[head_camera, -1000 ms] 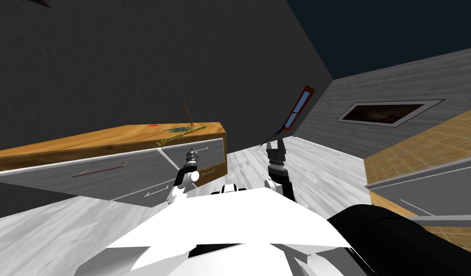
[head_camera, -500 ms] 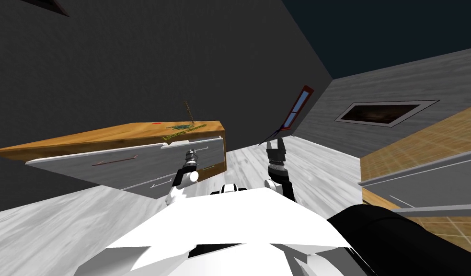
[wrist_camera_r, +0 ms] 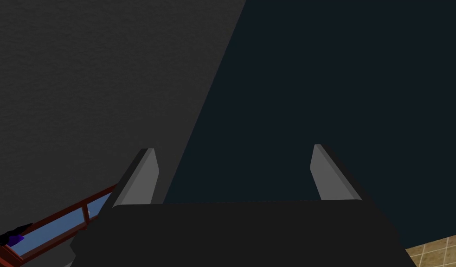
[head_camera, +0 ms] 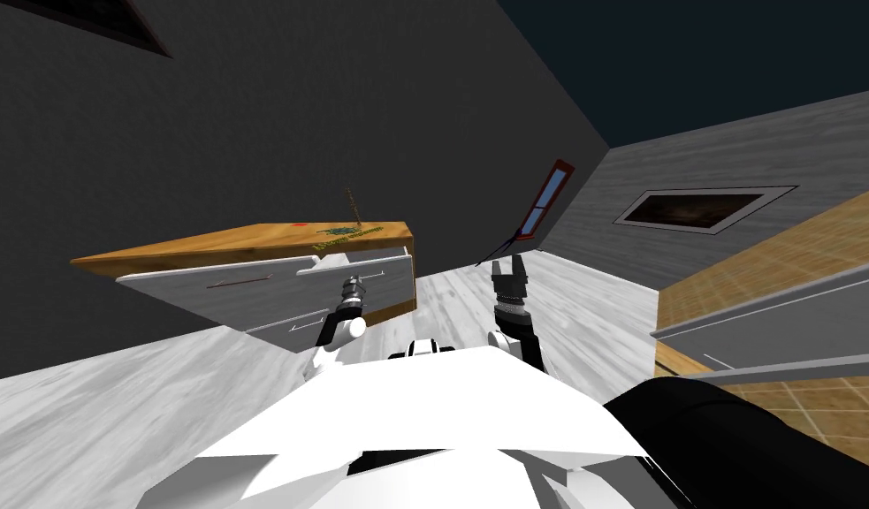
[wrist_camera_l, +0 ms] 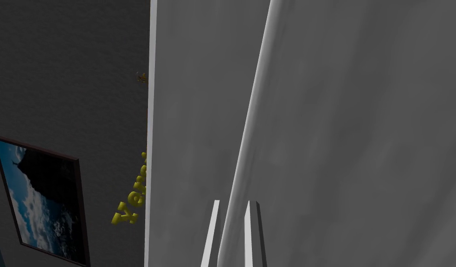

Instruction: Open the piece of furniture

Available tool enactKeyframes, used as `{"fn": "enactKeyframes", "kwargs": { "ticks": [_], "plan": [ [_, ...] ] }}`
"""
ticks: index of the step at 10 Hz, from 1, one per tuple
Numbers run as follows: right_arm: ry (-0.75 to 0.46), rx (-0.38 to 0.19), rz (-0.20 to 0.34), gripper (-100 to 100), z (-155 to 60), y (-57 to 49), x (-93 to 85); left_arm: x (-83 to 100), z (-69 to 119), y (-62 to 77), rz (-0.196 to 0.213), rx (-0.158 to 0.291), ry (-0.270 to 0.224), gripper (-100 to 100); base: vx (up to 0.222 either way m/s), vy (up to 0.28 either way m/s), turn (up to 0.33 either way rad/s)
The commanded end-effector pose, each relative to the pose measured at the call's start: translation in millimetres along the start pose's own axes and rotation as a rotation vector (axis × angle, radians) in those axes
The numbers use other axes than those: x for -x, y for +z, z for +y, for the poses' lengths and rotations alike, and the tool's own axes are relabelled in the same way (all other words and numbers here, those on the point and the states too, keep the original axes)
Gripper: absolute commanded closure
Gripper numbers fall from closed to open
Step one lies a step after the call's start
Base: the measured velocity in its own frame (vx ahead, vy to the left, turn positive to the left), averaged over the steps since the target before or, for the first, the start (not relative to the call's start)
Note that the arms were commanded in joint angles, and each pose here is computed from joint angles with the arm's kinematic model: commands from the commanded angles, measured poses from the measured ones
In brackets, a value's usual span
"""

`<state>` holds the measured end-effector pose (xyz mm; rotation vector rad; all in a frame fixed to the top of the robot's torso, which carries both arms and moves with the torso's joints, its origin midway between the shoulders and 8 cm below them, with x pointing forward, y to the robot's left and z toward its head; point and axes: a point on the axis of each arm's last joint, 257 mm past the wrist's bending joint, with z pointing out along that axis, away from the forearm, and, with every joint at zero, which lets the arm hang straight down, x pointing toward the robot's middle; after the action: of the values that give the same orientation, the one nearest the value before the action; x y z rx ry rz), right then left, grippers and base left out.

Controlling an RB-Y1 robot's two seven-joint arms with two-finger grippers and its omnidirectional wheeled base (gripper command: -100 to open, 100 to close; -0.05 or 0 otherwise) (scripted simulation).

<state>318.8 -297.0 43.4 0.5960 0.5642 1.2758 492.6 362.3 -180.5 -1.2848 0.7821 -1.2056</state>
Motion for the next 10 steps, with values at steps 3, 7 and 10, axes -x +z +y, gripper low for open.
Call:
{"fn": "enactKeyframes", "kwargs": {
  "ticks": [3, 7, 10],
  "plan": [
    [0.000, 0.000, 0.000, 0, 0, -0.1, 0.1, -0.5, -12.9, 0.6, 0.010, 0.013, -0.006, -100, -0.030, -0.028, 0.044],
    [0.000, 0.000, 0.000, 0, 0, -0.1, 0.1, -2.1, -34.0, 3.7, 0.027, 0.017, -0.011, -100, 0.030, -0.029, 0.041],
    [0.000, 0.000, 0.000, 0, 0, -0.1, 0.1, -4.2, -50.3, 4.8, 0.042, 0.019, -0.012, -100, 0.018, -0.026, 0.044]
  ]
}}
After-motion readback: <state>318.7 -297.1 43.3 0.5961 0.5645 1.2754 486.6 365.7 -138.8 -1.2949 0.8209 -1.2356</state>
